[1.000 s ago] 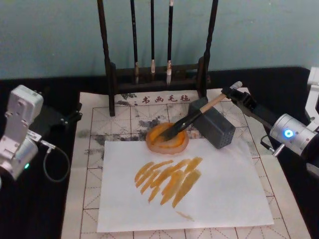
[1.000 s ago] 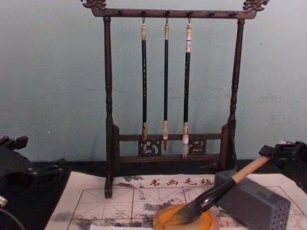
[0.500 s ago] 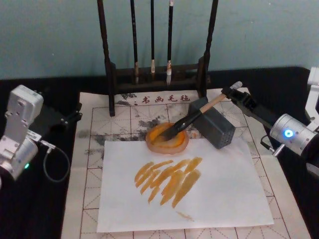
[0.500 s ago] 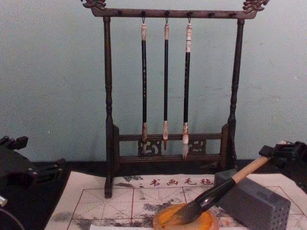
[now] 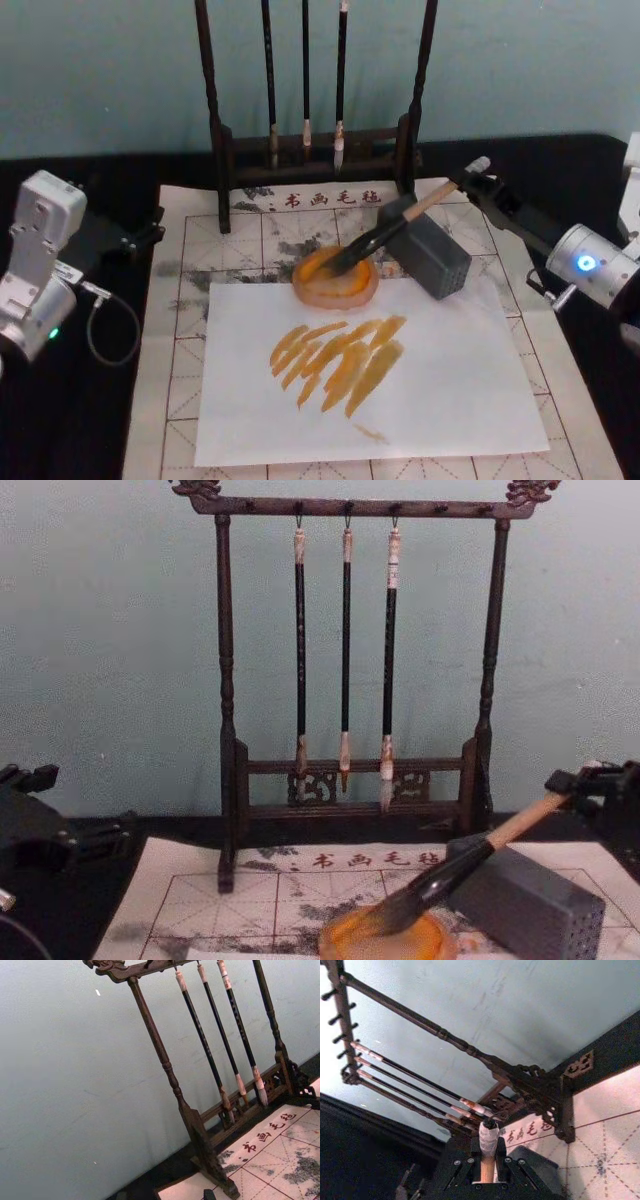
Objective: Pick up the brush from the inkstone, write on the paper, then place the brush back to its original position.
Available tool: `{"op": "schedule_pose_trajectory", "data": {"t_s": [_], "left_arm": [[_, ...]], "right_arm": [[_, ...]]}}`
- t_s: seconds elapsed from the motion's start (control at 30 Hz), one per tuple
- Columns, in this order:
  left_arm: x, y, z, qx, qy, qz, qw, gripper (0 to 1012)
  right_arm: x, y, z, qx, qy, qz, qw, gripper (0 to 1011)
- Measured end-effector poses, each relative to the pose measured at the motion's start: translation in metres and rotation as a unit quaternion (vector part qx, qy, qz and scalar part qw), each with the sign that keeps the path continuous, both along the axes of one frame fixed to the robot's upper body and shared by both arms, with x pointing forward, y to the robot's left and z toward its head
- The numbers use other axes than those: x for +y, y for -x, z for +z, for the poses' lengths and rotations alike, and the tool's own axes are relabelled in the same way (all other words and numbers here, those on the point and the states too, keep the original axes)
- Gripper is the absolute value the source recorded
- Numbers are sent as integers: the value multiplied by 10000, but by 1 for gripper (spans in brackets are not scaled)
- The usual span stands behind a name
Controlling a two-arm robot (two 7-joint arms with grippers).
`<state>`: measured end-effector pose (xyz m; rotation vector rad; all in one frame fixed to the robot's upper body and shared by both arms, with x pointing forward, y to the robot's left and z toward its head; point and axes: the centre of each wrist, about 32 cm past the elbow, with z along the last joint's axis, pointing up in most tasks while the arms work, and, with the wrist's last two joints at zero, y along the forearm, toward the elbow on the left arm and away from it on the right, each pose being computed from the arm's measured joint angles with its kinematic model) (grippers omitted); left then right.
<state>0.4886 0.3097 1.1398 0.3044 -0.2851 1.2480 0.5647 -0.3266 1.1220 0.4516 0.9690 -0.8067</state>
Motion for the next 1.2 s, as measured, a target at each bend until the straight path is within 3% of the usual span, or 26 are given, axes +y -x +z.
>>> {"op": "schedule_pose_trajectory", "data": {"t_s": [0.5,0.87,1.2], "left_arm": [[0,0,0,0,0,0,10000,1001],[0,0,0,0,0,0,10000,1001],[0,0,0,0,0,0,10000,1001]], "right_arm": [[-53,32,108,-62,-289,146,9995,191],[-172,72,173,-235,-275,325,9988,191],[-366,127,250,-369,-162,436,9982,191]]}}
